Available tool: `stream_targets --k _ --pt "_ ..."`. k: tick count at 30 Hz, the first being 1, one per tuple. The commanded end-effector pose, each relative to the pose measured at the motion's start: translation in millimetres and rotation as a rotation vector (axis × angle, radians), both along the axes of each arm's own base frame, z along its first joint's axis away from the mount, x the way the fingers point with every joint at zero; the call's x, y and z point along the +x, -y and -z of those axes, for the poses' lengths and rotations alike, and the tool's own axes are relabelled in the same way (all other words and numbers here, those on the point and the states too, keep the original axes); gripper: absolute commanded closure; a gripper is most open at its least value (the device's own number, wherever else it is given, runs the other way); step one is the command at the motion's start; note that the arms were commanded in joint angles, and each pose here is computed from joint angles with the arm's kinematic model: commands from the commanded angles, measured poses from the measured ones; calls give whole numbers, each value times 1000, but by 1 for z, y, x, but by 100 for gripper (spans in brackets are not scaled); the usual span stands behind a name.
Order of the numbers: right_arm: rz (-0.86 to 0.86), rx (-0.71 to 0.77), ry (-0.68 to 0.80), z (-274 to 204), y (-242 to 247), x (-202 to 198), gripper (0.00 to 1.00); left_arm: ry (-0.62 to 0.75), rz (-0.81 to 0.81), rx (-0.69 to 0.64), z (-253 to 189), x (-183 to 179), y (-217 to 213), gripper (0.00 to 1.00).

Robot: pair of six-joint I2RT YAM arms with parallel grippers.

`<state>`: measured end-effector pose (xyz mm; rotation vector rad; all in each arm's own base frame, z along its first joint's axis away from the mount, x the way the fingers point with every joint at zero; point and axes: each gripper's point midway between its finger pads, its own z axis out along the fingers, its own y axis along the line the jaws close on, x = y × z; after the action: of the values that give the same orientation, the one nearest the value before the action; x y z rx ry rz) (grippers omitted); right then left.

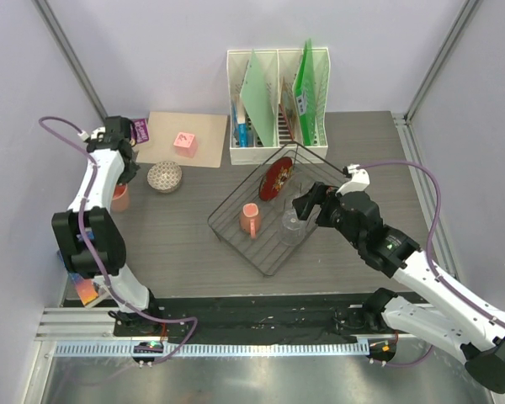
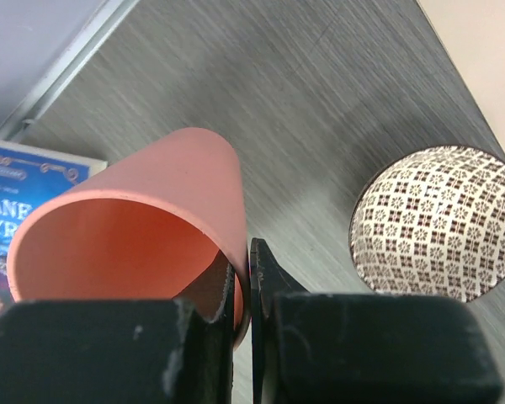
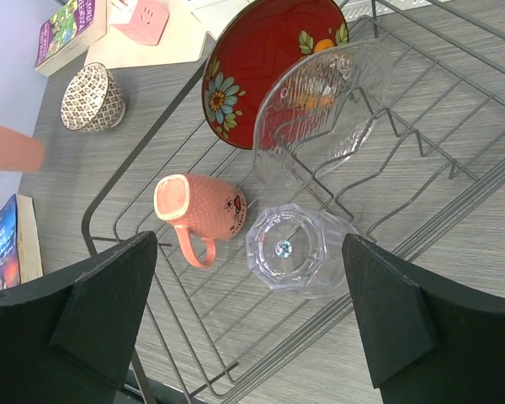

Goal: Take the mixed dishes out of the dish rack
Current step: Place the cup at the center of the board.

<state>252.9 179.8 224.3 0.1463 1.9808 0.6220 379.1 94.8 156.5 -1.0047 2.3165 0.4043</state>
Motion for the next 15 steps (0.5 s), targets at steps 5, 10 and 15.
stream_targets --k 5,10,15 --pt "-5 1 66 -15 0 5 3 21 43 -63 11 44 8 100" --pt "-25 6 53 -12 -6 5 3 -24 66 -88 38 52 11 97" --pt "-27 -6 54 -10 -5 5 3 -31 79 -132 51 56 15 86"
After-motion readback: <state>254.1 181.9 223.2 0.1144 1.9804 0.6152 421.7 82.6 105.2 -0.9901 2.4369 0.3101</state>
